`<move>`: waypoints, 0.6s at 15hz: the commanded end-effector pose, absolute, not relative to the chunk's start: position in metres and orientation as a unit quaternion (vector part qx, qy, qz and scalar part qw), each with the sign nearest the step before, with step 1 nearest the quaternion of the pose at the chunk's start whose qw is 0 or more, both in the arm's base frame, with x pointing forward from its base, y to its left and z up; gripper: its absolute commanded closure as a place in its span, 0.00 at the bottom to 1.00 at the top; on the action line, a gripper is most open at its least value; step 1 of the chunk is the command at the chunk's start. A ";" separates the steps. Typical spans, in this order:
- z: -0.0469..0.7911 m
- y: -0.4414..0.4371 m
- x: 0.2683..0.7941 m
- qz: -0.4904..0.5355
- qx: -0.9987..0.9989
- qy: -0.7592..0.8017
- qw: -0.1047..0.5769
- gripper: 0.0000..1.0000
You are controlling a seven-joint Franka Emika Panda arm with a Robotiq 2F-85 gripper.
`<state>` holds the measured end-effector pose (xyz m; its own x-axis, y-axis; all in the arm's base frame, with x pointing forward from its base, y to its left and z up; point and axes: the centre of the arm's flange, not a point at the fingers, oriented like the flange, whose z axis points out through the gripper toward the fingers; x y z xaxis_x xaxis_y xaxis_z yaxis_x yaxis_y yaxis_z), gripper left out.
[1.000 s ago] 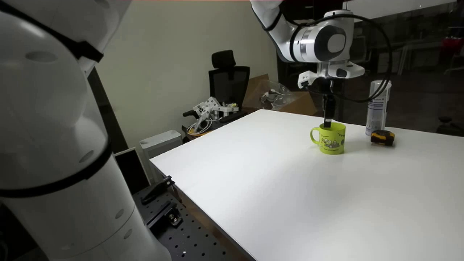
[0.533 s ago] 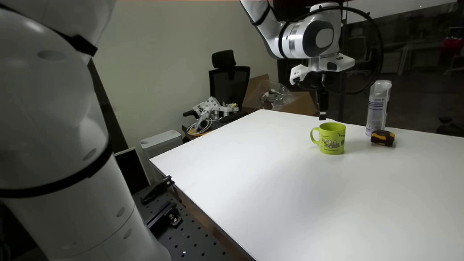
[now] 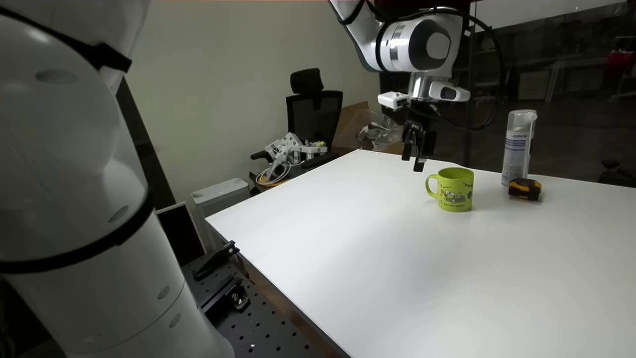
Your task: Move the mug backwards then forwards.
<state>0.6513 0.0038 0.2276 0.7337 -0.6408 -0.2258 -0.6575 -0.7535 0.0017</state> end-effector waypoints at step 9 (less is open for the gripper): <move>0.259 -0.016 0.616 0.204 -0.960 0.190 -0.032 0.00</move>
<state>0.6248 -0.0056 0.2419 0.8271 -0.4669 -0.3131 -0.4660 -0.8809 0.0826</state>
